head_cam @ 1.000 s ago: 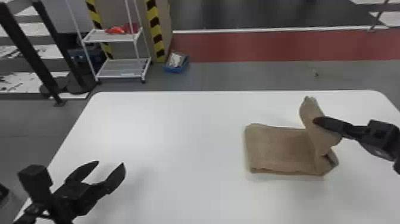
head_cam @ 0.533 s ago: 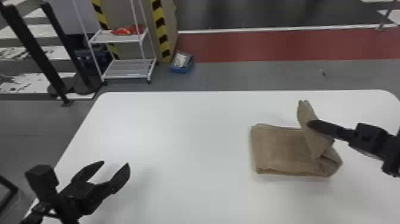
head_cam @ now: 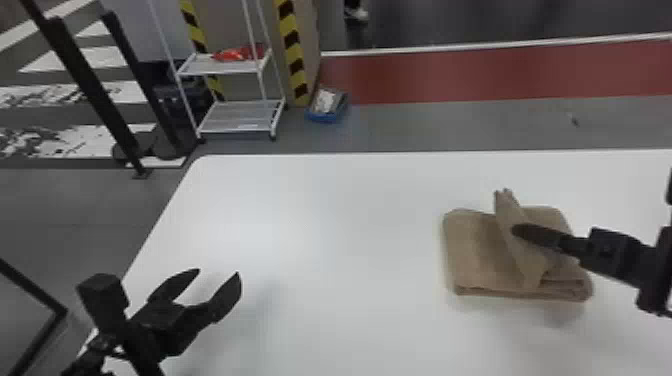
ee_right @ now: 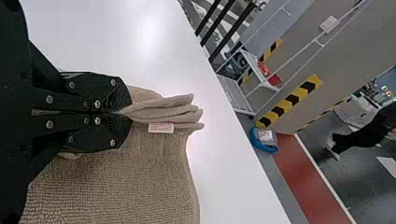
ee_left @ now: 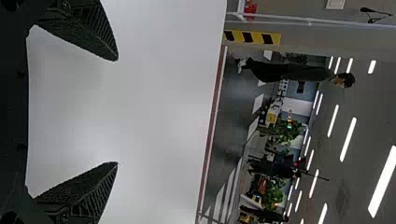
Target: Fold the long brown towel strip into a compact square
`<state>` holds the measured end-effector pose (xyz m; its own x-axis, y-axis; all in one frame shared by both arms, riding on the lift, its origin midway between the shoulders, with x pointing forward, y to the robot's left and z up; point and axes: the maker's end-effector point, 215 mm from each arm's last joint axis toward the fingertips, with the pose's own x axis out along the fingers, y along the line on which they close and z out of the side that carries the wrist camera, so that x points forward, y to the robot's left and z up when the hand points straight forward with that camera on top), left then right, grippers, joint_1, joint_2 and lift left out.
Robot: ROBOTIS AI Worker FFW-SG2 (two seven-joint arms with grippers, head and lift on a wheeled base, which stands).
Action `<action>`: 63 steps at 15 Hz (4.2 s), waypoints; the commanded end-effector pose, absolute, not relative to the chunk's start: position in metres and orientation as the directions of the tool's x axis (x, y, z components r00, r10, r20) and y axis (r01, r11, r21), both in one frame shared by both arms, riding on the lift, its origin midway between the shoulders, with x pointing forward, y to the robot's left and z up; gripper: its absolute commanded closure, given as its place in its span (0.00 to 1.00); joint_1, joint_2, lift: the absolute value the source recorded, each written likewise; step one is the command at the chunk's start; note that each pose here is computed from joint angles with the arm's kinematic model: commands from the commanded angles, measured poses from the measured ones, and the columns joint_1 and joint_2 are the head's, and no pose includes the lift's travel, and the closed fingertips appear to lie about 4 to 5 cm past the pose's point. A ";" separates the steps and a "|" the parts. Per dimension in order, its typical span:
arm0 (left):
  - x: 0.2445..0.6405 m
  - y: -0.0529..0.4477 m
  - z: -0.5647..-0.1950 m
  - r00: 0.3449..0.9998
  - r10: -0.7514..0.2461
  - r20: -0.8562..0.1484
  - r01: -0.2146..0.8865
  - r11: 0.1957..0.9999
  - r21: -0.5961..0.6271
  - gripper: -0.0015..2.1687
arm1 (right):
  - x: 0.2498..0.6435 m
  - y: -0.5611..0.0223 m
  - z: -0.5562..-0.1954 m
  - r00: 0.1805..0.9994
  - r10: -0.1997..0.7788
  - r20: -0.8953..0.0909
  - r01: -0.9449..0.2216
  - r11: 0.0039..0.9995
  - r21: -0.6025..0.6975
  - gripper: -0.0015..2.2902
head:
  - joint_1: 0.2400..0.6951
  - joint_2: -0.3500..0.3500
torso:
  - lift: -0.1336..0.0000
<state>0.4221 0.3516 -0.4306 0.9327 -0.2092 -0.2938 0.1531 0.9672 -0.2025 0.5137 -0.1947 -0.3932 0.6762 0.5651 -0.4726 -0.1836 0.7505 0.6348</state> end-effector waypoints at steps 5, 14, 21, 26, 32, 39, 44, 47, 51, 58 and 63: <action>0.422 0.350 -0.432 0.932 -0.210 -0.295 0.154 0.967 -0.204 0.04 | 0.504 -0.174 -0.405 0.641 0.610 -0.467 -0.200 0.719 0.665 0.04 | 1.00 0.79 | 0.07; 0.422 0.351 -0.434 0.932 -0.209 -0.297 0.153 0.967 -0.202 0.04 | 0.517 -0.191 -0.373 0.711 0.620 -0.332 -0.239 0.657 0.715 0.06 | 1.00 0.81 | 0.07; 0.424 0.353 -0.437 0.932 -0.208 -0.298 0.150 0.967 -0.206 0.04 | 0.535 -0.257 -0.391 0.776 0.401 -0.487 -0.120 0.852 0.510 0.93 | 1.00 0.70 | 0.07; 0.424 0.354 -0.437 0.932 -0.206 -0.298 0.148 0.967 -0.206 0.04 | 0.555 -0.219 -0.412 0.728 0.376 -0.573 -0.185 0.913 0.364 0.93 | 1.00 0.67 | 0.07; 0.424 0.359 -0.434 0.935 -0.197 -0.296 0.141 0.969 -0.201 0.04 | 0.553 -0.168 -0.440 0.640 0.417 -0.645 -0.273 0.909 0.316 0.93 | 1.00 0.76 | 0.07; 0.430 0.351 -0.431 0.936 -0.203 -0.289 0.150 0.969 -0.196 0.04 | 0.537 -0.106 -0.435 0.580 0.558 -0.594 -0.402 0.830 0.387 0.92 | 1.00 0.84 | 0.07; 0.429 0.353 -0.432 0.936 -0.199 -0.290 0.147 0.970 -0.194 0.04 | 0.511 -0.059 -0.443 0.500 0.631 -0.593 -0.485 0.771 0.412 0.92 | 1.00 0.93 | 0.07; 0.430 0.354 -0.433 0.935 -0.199 -0.293 0.146 0.970 -0.193 0.04 | 0.483 -0.031 -0.441 0.436 0.688 -0.581 -0.531 0.718 0.451 0.92 | 1.00 0.98 | 0.07; 0.433 0.353 -0.433 0.936 -0.200 -0.290 0.146 0.970 -0.196 0.04 | 0.472 -0.037 -0.410 0.450 0.733 -0.511 -0.535 0.679 0.503 0.92 | 1.00 1.00 | 0.07; 0.441 0.354 -0.437 0.935 -0.205 -0.291 0.149 0.967 -0.204 0.04 | 0.427 -0.120 -0.407 0.518 0.690 -0.505 -0.384 0.715 0.584 0.92 | 1.00 0.98 | 0.07; 0.441 0.353 -0.441 0.933 -0.206 -0.295 0.149 0.967 -0.205 0.04 | 0.448 -0.166 -0.419 0.566 0.605 -0.560 -0.289 0.782 0.553 0.92 | 1.00 0.86 | 0.07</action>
<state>0.4411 0.3520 -0.4400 0.9328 -0.2081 -0.2941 0.1509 0.9669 -0.2057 0.4425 -0.1611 -0.4114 0.5692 0.6228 -0.5368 -0.3136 0.7679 0.5585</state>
